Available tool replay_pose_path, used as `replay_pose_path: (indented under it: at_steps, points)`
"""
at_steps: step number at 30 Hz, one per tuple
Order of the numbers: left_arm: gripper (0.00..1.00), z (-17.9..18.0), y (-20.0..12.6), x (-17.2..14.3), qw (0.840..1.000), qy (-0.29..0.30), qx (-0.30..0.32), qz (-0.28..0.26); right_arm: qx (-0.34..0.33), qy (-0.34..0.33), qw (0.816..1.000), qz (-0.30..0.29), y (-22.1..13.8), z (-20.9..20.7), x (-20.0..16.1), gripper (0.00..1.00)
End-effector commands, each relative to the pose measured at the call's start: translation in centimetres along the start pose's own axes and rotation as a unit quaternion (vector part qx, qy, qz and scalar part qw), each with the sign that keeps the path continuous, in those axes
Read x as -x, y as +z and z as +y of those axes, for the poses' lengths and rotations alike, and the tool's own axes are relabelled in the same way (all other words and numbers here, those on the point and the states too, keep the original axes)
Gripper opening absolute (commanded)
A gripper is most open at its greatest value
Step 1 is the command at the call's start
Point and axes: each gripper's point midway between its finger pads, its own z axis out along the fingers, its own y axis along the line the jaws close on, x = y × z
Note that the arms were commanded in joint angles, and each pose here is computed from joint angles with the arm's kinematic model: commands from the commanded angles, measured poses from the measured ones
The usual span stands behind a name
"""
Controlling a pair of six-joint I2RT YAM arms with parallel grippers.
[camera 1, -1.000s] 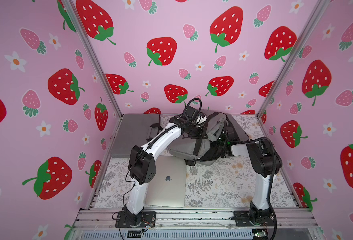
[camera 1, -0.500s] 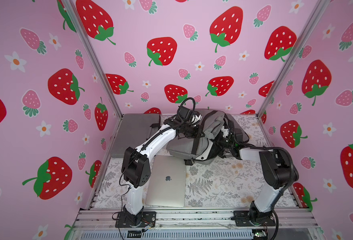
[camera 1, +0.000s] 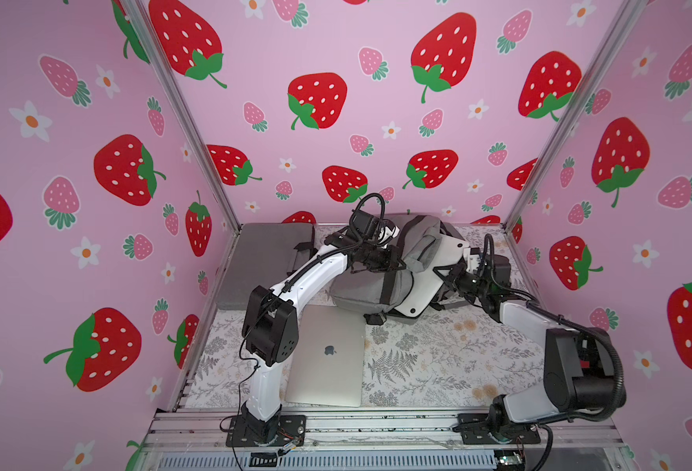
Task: Open the zippered laptop bag and take out the laptop
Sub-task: Take out the laptop from the zippered laptop bag.
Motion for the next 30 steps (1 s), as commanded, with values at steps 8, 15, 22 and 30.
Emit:
replay_pose_path:
  at_steps: [8,15,22,30]
  points:
    - [0.03,-1.0,2.8,-2.3,0.997,0.055,0.02,0.05,0.051,-0.001,0.999,-0.005,-1.5,2.6,1.0,0.0]
    - [0.09,-0.1,3.2,-3.3,0.995,0.067,0.048,0.064,0.068,0.021,0.997,-0.026,-2.3,2.8,2.8,0.0]
    - [0.15,0.7,3.4,-3.1,0.995,0.06,0.053,0.061,0.055,0.013,0.998,-0.02,-3.5,2.5,2.4,0.0]
    - [0.23,2.2,2.5,-1.3,0.997,0.03,0.064,0.03,-0.006,-0.006,1.0,0.002,-7.7,0.3,-0.6,0.0]
